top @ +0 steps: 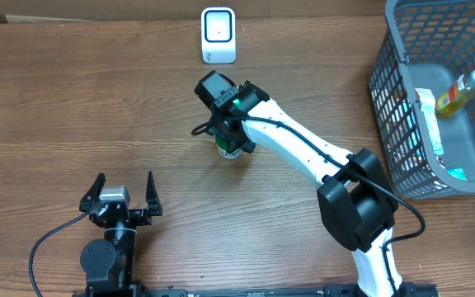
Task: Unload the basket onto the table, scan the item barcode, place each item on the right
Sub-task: 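Hold the jar in front of the white scanner, turning it slightly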
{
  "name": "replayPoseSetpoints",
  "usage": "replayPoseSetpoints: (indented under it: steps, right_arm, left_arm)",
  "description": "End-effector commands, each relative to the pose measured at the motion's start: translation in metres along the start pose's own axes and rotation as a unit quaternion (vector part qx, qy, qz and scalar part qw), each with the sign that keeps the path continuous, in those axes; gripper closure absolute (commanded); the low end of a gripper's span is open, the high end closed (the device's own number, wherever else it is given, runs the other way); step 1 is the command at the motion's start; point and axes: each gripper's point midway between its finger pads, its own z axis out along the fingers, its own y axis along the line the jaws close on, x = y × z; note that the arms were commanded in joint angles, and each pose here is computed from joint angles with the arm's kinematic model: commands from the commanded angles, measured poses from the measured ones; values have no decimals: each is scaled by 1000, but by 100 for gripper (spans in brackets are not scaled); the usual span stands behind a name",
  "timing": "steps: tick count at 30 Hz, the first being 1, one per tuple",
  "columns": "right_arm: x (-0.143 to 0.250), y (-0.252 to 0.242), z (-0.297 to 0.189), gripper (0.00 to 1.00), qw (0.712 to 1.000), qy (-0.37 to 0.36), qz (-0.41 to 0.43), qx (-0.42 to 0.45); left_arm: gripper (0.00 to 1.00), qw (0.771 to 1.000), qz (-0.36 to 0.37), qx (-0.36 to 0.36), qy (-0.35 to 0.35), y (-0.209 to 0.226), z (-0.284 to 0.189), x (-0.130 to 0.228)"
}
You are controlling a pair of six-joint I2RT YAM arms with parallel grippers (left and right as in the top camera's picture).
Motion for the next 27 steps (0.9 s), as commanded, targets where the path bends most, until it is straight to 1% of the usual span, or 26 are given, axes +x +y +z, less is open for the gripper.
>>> replayPoseSetpoints:
  steps: [1, 4, 6, 11, 15, 19, 23, 25, 27]
  right_arm:
    - [0, -7, 2, 34, 1000, -2, -2, 13]
    - [1, -9, 2, 40, 1000, 0, -27, 16]
    - [1, -10, 2, 43, 999, 2, -42, 19]
    - [8, -11, 1, 43, 995, 20, -99, 17]
    - [13, -14, 1, 43, 985, 36, -166, 19]
    - [25, -9, 0, 43, 965, 66, -252, -7]
    - [42, 0, -3, 42, 933, 105, -339, -56]
    - [44, 1, -4, 42, 924, 107, -362, -62]
    - [43, 1, -4, 42, 923, 106, -365, -62]
  left_arm:
    - [0, 1000, 0, -5, -3, 2, 0, 0]
    - [1, 1000, 0, -5, -3, 2, 0, 0]
    - [0, 1000, 0, -5, -3, 2, 0, 0]
    - [0, 1000, 0, -5, -3, 2, 0, 0]
    - [0, 1000, 0, -5, -3, 2, 0, 0]
    - [0, 1000, 0, -5, -3, 2, 0, 0]
    - [0, 1000, 0, -5, -3, 2, 0, 0]
    - [0, 1000, 0, -5, -3, 2, 0, 0]
    - [0, 1000, 0, -5, -3, 2, 0, 0]
